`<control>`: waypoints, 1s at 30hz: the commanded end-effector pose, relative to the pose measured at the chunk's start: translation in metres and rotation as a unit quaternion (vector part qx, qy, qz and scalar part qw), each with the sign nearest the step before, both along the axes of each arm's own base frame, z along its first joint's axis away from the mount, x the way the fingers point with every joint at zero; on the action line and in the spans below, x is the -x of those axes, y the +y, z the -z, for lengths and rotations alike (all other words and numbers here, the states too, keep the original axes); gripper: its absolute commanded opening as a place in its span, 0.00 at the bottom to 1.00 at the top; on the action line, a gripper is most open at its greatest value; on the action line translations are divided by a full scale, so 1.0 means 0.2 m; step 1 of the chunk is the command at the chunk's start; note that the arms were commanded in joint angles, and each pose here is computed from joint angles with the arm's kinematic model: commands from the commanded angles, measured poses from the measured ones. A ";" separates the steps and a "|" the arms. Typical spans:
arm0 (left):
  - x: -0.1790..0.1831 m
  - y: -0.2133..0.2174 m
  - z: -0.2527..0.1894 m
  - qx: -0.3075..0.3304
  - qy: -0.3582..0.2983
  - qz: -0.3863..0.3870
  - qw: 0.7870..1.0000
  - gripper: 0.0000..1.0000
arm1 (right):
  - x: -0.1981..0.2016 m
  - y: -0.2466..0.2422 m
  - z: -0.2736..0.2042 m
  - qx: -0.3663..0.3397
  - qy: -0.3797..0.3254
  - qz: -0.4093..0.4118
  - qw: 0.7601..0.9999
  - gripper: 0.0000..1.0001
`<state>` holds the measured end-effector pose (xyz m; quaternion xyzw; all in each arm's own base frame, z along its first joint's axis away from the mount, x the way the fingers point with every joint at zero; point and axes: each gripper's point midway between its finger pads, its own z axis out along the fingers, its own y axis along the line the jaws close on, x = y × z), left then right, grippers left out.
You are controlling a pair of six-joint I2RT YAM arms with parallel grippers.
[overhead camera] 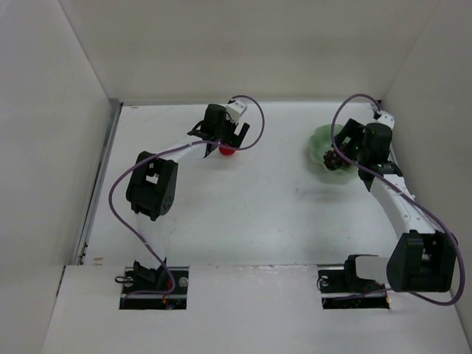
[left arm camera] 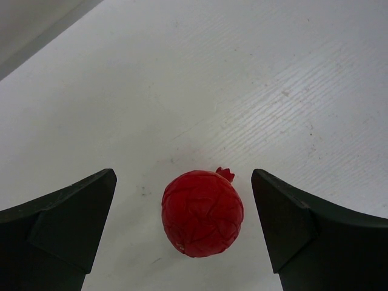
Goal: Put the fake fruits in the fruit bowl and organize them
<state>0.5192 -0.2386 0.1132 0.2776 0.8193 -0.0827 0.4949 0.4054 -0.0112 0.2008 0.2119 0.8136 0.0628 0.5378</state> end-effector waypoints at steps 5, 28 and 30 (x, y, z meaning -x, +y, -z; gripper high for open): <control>0.07 -0.05 0.04 0.029 0.039 0.036 0.998 1.00 | 0.06 0.02 -0.14 0.003 -0.051 -0.007 0.999 0.95; 0.17 -0.26 -0.17 -0.032 -0.038 0.132 0.990 0.24 | 0.20 -0.04 -0.29 0.009 -0.100 0.019 0.995 0.95; 0.19 -0.44 -0.34 -0.026 -0.091 0.168 0.981 0.23 | 0.23 -0.11 -0.31 0.017 -0.105 0.059 0.993 0.95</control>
